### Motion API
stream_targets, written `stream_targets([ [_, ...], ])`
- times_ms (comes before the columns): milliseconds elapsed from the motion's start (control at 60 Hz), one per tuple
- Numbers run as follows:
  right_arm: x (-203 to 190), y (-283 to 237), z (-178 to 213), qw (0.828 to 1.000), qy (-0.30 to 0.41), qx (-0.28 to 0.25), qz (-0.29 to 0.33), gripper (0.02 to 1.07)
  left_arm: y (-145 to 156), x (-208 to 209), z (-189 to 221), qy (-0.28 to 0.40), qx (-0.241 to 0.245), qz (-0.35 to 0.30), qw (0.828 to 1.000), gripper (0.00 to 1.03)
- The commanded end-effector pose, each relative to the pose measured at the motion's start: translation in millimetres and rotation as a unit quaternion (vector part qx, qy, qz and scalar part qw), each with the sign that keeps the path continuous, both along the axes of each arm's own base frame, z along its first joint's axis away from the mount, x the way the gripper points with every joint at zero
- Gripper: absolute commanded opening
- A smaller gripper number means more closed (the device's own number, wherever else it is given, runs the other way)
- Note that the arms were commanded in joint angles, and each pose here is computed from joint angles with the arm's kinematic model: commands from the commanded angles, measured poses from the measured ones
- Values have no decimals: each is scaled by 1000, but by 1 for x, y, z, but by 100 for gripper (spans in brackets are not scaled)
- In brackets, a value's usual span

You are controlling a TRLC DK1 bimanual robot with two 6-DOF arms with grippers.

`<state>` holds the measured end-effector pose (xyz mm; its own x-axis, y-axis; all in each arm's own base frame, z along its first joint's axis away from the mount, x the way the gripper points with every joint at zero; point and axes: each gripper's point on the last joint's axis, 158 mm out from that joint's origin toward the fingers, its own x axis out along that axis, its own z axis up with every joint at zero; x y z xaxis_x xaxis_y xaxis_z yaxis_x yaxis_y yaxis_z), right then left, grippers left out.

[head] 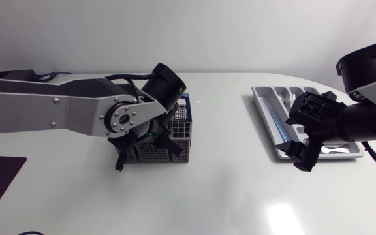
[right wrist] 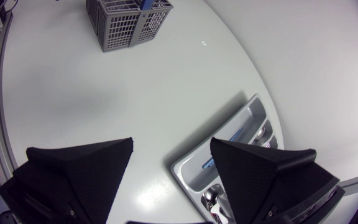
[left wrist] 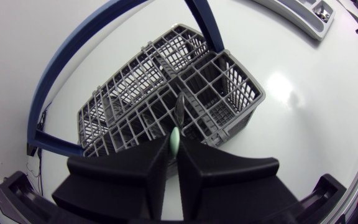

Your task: Unload the cutlery basket into the drawer organizer.

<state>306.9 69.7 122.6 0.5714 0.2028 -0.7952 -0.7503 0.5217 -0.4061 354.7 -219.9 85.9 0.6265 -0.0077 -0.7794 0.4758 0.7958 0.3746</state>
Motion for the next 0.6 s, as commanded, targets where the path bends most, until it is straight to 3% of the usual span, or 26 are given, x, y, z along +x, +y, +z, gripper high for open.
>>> stream_targets([
  [0, -7, 0, -7, 1000, 12, 1, -8, 91, 1, 4, 11, -17, -8, 7, 1000, 6],
  [583, -14, 8, -6, 1000, 9, -1, -2, 91, 8, -12, 76, -89, -41, -11, 995, 6],
])
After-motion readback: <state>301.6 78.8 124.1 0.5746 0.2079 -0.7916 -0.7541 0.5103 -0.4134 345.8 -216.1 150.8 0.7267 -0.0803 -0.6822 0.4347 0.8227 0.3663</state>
